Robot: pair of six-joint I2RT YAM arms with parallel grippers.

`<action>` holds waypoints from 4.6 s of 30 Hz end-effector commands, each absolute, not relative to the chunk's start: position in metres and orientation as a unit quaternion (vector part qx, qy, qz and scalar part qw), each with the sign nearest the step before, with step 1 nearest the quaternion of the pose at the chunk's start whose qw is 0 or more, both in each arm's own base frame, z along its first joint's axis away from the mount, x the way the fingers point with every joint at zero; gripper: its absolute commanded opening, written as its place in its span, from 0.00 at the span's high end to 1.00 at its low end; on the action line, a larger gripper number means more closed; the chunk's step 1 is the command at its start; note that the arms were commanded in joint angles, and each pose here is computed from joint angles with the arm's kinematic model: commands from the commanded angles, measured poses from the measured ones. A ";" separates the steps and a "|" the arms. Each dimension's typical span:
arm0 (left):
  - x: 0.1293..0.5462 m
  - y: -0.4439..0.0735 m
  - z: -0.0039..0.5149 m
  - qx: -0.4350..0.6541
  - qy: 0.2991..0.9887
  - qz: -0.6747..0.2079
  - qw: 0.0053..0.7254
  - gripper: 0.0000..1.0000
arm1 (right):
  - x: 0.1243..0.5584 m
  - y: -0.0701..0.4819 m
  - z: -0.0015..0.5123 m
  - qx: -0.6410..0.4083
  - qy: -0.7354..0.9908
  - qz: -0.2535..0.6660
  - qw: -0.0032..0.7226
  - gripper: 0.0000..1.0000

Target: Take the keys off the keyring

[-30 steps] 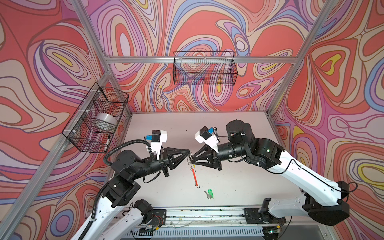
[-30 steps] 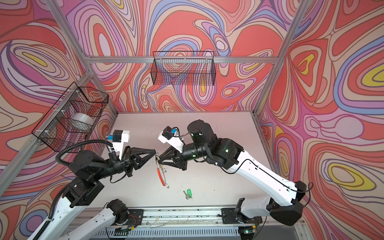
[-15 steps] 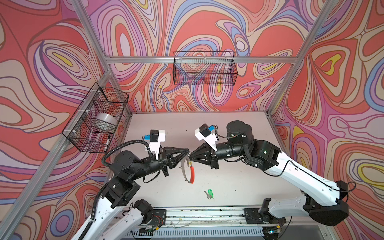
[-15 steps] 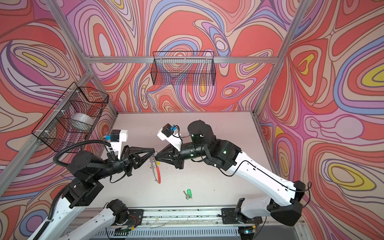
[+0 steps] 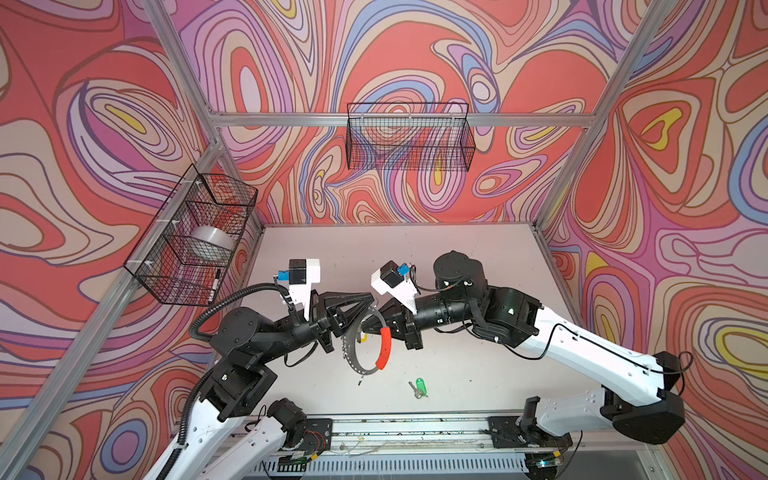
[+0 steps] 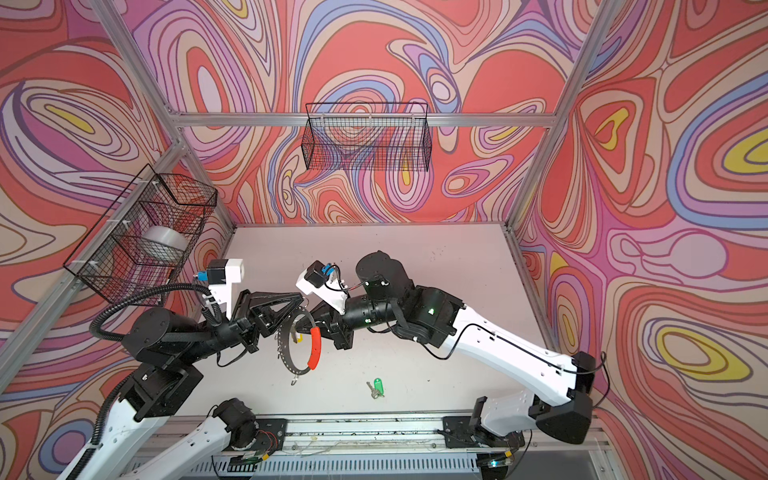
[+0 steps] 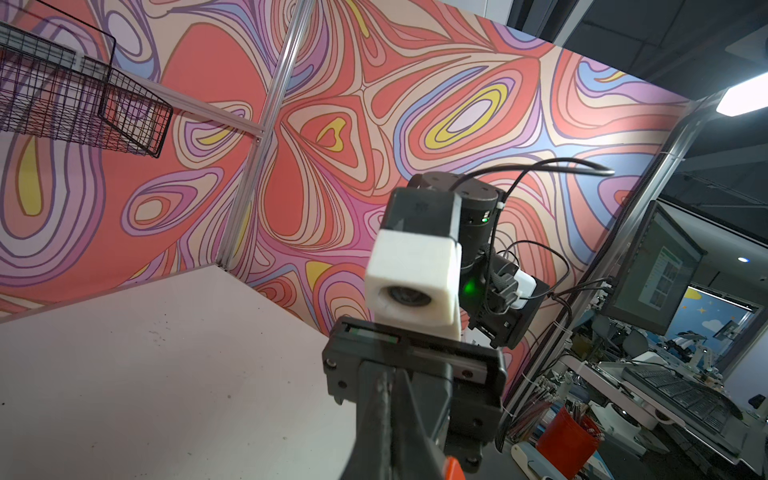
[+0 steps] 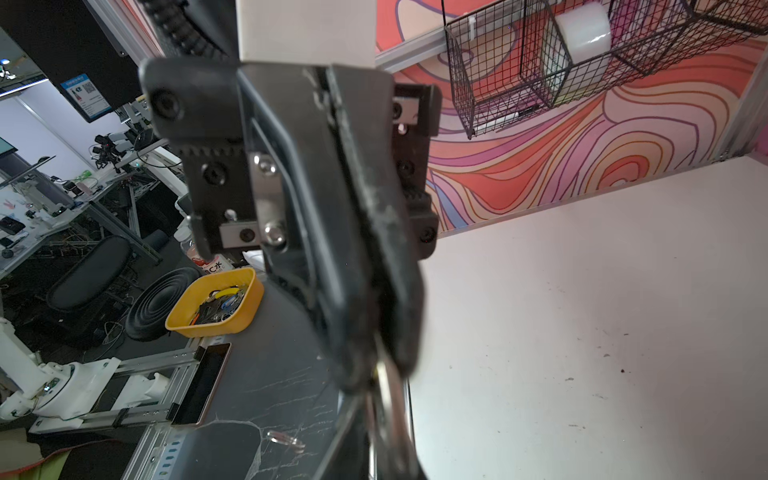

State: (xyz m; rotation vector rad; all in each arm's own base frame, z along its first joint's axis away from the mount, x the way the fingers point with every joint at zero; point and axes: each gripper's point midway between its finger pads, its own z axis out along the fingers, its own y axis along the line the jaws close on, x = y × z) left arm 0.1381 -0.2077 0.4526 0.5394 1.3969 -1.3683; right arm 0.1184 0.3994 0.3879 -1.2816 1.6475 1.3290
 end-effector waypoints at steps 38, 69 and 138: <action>0.207 -0.190 0.218 0.066 0.843 -0.380 0.374 1.00 | 0.217 0.256 0.073 -0.130 0.957 0.196 0.172 0.19; 0.306 -0.181 0.158 -0.046 0.890 -0.229 0.391 0.00 | 0.262 0.232 0.215 -0.113 0.890 0.187 0.401 0.02; 0.389 0.027 0.091 -0.070 0.814 0.075 0.572 0.00 | 0.390 -0.031 0.173 0.136 0.793 -0.091 0.587 0.02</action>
